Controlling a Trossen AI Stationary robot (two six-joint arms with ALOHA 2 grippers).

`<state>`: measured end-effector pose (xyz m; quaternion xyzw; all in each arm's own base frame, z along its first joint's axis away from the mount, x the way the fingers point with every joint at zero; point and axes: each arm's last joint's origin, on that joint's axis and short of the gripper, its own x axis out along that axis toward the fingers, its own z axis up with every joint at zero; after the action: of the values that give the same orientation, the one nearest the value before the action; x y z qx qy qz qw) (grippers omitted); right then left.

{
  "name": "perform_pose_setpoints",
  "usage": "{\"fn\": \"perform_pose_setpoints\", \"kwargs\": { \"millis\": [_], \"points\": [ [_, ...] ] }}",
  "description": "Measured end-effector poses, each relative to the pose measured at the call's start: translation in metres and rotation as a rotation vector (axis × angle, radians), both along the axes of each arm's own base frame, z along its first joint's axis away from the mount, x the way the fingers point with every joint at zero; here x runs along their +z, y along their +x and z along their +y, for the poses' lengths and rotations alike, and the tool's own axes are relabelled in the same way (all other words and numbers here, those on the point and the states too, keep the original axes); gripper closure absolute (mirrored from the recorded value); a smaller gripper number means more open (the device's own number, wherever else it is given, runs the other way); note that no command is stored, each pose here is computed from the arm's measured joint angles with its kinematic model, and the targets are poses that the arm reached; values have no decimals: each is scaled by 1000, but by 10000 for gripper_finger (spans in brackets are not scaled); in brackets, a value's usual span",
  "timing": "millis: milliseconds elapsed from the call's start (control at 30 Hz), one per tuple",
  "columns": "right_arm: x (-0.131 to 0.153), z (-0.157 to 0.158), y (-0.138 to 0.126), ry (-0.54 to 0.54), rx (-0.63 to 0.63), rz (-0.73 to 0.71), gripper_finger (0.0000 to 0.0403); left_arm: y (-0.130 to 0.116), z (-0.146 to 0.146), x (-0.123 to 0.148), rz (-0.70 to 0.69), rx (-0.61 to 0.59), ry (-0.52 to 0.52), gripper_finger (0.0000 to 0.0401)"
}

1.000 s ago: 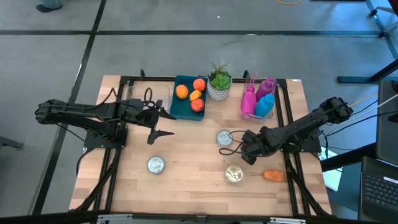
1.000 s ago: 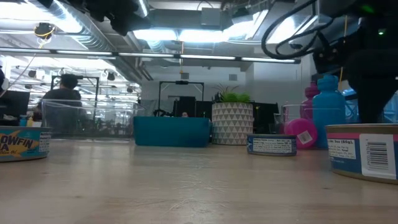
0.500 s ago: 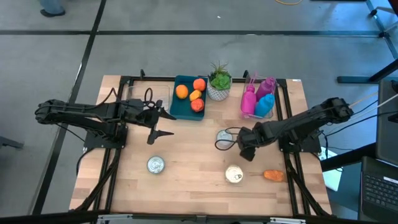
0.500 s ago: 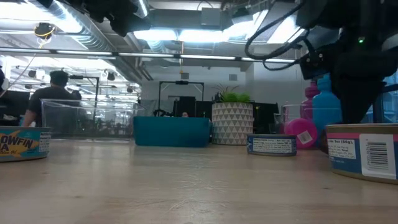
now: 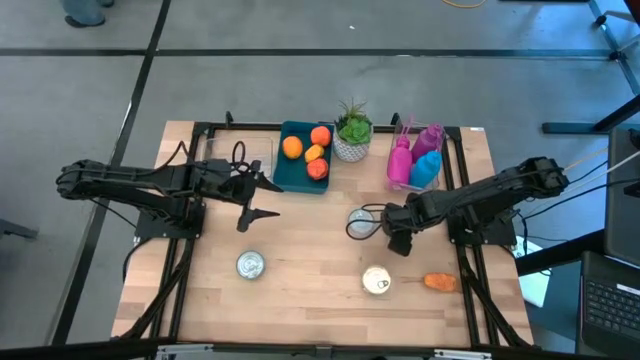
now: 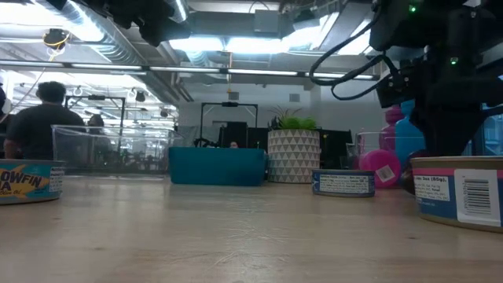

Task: Pick & Place Food Item
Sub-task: Put the apple into the blue bin

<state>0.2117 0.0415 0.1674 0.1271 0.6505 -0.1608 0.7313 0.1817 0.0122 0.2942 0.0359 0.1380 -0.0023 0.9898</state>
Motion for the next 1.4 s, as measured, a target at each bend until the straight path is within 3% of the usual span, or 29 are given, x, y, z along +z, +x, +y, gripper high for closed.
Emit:
{"fn": "perform_pose_setpoints", "kwargs": {
  "millis": [233, 500, 733, 867, 1033, 1167, 1400],
  "points": [
    [1, 1, 11, 0, -11, -117, 239, 0, 0, 0, 0, 1, 0, 109],
    [12, 2, 26, -33, -22, -232, 207, 0, 2, 0, 1, 58, 15, 109],
    [47, 6, 46, -44, 29, -360, 221, 1, 3, -15, -13, 101, 8, 109],
    [79, 9, 62, -77, 79, -480, 226, 2, 5, -38, -114, 139, -31, 109],
    [119, 12, 78, -106, 146, -662, 214, -4, 4, -59, -341, 121, -68, 109],
    [146, 14, 87, -115, 182, -799, 208, -11, 2, -64, -498, 87, -96, 109],
    [175, 15, 93, -135, 221, -929, 207, 1, 1, -54, -589, 4, -86, 108]
  ]
}}
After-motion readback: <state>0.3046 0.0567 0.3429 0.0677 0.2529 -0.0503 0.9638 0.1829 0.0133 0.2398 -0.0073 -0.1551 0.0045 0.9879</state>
